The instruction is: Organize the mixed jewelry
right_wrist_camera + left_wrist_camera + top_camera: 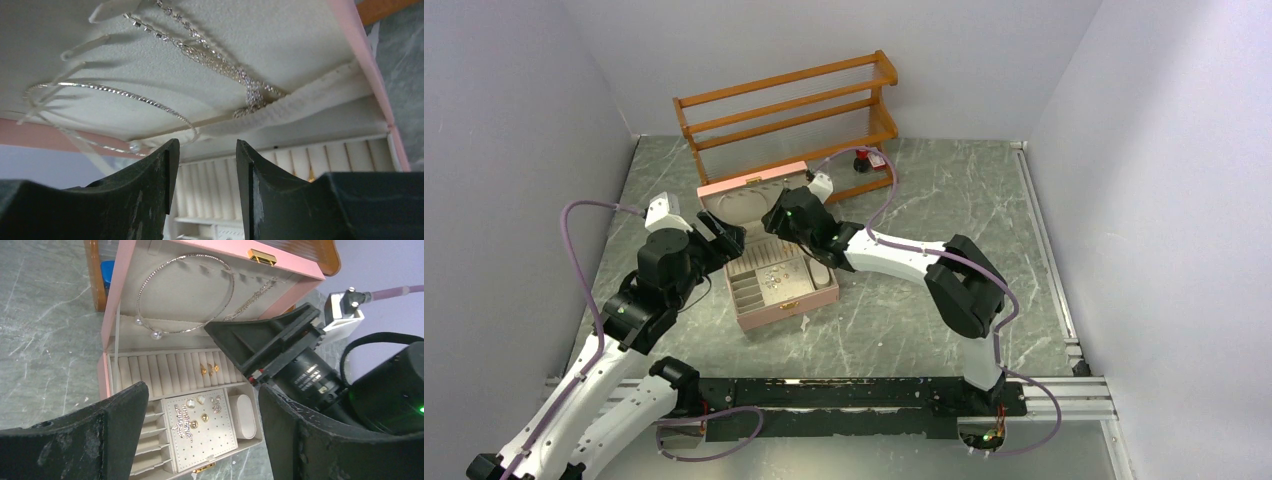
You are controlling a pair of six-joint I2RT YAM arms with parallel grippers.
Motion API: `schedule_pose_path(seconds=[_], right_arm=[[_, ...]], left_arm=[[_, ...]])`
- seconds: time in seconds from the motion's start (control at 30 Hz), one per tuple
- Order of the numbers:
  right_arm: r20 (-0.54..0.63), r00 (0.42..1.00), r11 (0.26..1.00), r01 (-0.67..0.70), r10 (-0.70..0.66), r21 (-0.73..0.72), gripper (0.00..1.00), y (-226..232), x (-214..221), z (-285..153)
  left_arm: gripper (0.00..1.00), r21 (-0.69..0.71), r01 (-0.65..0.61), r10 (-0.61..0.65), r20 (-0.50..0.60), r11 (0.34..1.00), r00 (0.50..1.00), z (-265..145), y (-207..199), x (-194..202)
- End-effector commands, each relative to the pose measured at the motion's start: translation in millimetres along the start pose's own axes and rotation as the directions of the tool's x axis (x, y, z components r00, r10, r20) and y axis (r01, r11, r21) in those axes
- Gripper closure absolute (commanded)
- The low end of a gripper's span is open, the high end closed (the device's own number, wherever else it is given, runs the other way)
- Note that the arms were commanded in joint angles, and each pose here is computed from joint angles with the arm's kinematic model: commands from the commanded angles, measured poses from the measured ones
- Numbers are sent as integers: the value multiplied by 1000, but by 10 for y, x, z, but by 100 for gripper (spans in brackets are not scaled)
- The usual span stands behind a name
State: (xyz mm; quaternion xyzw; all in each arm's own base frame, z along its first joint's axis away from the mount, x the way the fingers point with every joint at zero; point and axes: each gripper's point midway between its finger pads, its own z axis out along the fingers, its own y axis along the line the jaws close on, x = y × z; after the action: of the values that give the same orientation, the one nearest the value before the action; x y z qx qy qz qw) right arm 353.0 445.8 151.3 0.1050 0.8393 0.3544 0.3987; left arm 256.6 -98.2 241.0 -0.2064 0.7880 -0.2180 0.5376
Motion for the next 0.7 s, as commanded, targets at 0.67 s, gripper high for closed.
schedule_pose_path(seconds=[0.67], right_arm=[[117,923,923,376,-366,-82,75,173,-137,216]], left_arm=[[14,23,-21,19,82,1000,996,-56,-55,-214]])
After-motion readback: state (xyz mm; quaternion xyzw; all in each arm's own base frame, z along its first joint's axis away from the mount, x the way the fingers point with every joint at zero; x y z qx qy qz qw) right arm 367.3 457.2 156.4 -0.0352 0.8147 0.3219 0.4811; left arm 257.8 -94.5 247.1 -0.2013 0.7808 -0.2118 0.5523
